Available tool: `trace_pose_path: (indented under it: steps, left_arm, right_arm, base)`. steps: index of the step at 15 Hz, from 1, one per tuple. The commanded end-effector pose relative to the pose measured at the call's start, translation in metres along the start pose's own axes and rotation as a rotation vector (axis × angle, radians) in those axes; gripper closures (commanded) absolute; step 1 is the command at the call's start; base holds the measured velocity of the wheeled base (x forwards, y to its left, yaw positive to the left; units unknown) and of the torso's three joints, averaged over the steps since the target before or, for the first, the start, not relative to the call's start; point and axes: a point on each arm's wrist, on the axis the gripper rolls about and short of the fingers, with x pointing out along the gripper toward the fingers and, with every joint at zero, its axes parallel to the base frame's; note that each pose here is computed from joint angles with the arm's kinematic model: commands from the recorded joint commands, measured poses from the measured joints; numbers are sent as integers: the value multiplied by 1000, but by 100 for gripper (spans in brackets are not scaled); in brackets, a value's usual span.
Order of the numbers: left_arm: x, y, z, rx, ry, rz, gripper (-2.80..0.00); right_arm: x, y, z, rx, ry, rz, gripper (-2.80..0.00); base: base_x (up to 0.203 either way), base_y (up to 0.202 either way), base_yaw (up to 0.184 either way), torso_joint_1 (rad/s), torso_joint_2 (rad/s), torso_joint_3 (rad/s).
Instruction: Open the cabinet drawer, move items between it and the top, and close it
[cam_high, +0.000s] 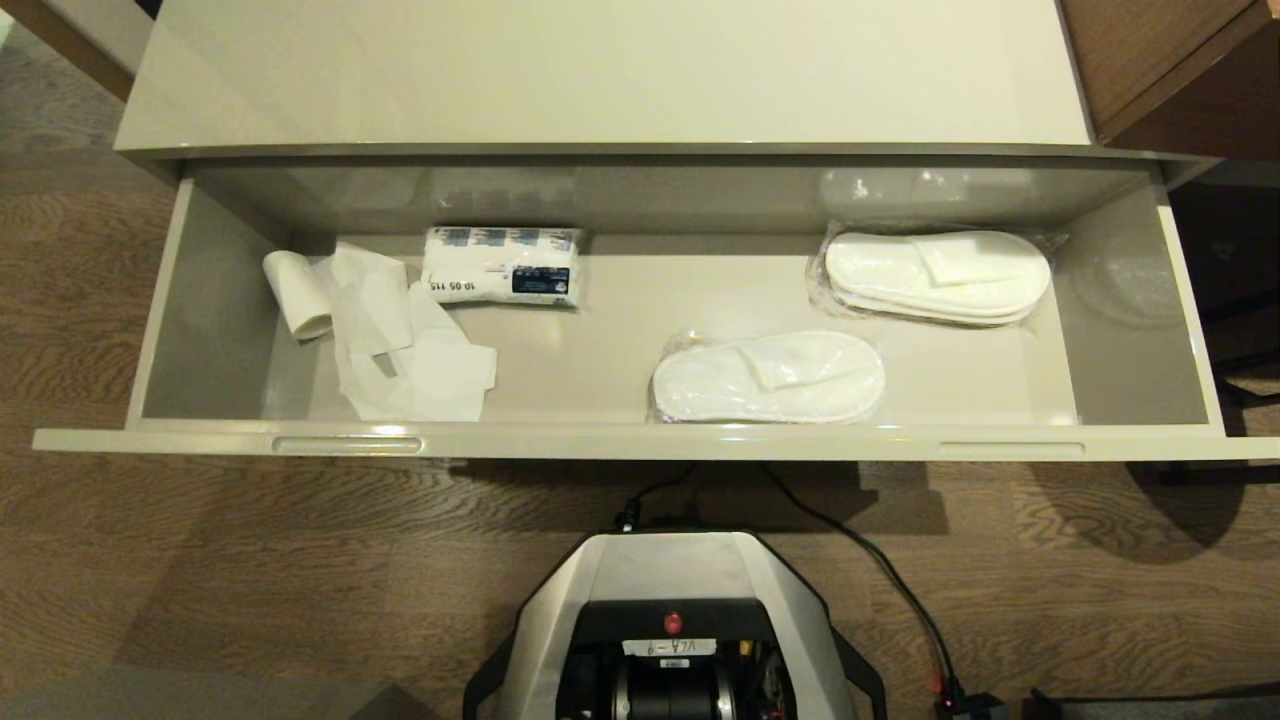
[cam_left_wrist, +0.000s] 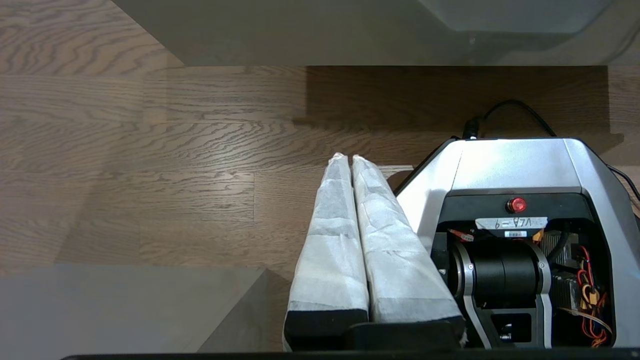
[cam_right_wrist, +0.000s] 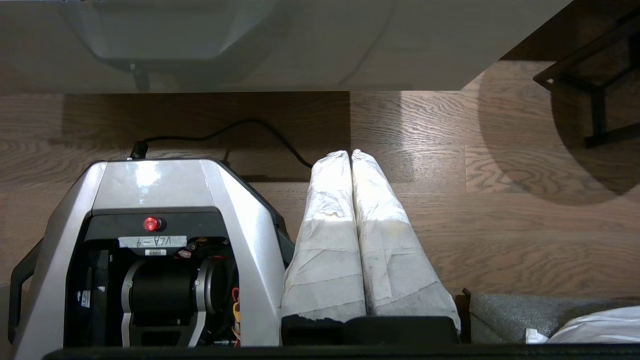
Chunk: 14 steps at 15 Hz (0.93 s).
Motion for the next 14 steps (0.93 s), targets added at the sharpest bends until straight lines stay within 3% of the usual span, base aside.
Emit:
trace_pose_path:
  steps: [1, 14]
  left_arm:
    - [0, 0, 0, 0, 2, 1, 0]
    - [0, 0, 0, 0, 2, 1, 0]
  right_arm:
    - [0, 0, 0, 0, 2, 2, 0]
    - [0, 0, 0, 0, 2, 2, 0]
  base:
    - [0, 0, 0, 0, 0, 0]
    - [0, 0, 0, 0, 0, 0]
